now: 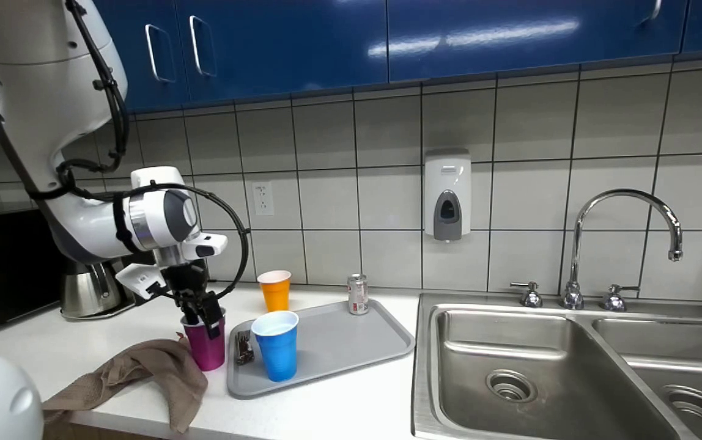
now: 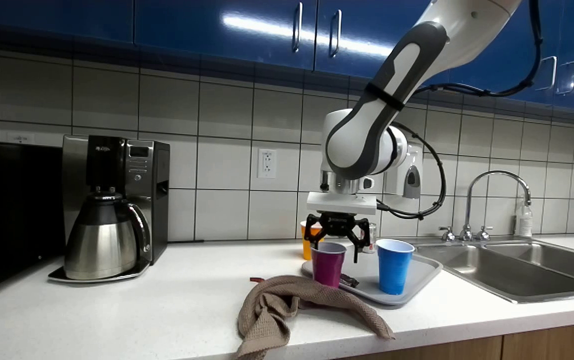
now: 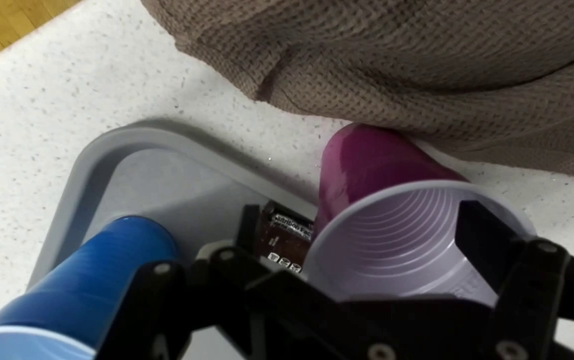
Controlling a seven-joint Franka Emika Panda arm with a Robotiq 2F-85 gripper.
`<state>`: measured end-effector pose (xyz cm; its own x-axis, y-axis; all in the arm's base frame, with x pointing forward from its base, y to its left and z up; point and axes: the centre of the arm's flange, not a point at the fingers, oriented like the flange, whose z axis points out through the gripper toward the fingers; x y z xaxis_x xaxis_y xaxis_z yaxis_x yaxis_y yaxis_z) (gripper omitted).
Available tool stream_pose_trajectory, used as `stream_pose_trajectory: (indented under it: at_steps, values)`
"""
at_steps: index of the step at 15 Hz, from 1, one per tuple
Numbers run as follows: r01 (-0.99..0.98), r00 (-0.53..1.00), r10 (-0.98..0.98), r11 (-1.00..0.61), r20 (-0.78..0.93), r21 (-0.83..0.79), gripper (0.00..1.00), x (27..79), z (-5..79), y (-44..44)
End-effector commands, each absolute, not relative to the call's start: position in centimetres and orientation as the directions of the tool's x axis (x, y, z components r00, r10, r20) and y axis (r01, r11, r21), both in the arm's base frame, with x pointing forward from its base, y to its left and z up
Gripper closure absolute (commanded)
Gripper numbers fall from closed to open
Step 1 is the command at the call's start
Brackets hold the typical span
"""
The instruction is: Put the plastic cups on the tray
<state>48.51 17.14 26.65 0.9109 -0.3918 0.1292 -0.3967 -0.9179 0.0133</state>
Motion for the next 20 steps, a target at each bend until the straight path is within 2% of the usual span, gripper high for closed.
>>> stream_pose_trajectory:
  at_steps: [1,8,9,10,15,18,20]
  values:
    - [-0.437,0.886,-0.429,-0.899,0.174,0.010,0.00,48.64,26.40,17.10]
    - [-0.485,0.862,-0.475,-0.874,0.177,0.017,0.00,48.73,26.07,16.20]
    - [-0.485,0.862,-0.475,-0.875,0.176,0.015,0.25,48.70,26.01,16.35]
    - [-0.483,0.863,-0.473,-0.876,0.176,0.015,0.26,48.68,25.99,16.37]
    - [-0.484,0.864,-0.473,-0.875,0.173,0.019,0.67,48.66,25.87,16.32]
    - [-0.486,0.862,-0.475,-0.874,0.175,0.022,0.89,48.57,25.73,16.45]
    - [-0.484,0.864,-0.473,-0.875,0.174,0.020,1.00,48.46,25.76,16.56]
